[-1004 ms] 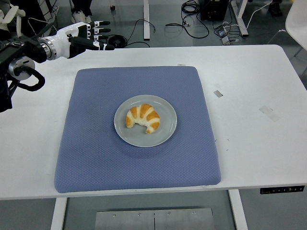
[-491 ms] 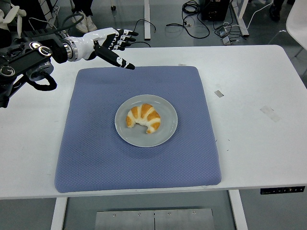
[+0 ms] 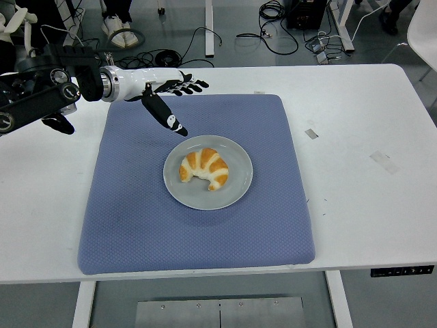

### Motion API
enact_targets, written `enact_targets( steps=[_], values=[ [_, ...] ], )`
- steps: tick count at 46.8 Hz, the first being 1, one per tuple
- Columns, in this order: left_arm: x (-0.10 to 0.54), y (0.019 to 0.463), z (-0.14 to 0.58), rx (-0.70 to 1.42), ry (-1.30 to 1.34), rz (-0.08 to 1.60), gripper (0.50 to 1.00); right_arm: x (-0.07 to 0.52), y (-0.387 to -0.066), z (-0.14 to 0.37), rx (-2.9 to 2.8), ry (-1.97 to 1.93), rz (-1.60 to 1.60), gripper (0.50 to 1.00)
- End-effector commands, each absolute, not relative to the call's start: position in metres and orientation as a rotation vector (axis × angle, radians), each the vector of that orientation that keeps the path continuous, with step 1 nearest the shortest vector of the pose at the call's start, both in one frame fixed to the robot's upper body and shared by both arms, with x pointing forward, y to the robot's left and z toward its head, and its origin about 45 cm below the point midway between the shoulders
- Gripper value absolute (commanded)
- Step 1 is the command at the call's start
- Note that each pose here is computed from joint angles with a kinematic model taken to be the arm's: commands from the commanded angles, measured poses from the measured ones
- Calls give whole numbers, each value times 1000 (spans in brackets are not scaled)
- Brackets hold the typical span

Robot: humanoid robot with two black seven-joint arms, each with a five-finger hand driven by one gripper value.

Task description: Place the bread on the table

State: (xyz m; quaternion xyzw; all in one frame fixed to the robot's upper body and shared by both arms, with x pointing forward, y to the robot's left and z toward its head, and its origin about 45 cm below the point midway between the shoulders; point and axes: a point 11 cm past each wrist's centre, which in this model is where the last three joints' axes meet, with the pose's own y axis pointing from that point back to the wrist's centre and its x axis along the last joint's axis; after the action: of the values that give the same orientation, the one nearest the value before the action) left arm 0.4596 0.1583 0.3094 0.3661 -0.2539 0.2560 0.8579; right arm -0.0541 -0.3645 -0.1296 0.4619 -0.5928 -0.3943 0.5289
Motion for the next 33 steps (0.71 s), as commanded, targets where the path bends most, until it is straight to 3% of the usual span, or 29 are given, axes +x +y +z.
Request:
enact_targets(
  steps=[1, 12, 33],
  values=[
    [451, 147, 311, 768, -563, 489, 974, -55, -364, -130, 1102, -1416, -943, 1000],
    [431, 133, 293, 803, -587, 384, 974, -54, -364, -130, 1104, -1416, -942, 1000],
    [424, 133, 269, 850, -571, 344, 974, -55, -364, -130, 1103, -1414, -942, 1000]
  ],
)
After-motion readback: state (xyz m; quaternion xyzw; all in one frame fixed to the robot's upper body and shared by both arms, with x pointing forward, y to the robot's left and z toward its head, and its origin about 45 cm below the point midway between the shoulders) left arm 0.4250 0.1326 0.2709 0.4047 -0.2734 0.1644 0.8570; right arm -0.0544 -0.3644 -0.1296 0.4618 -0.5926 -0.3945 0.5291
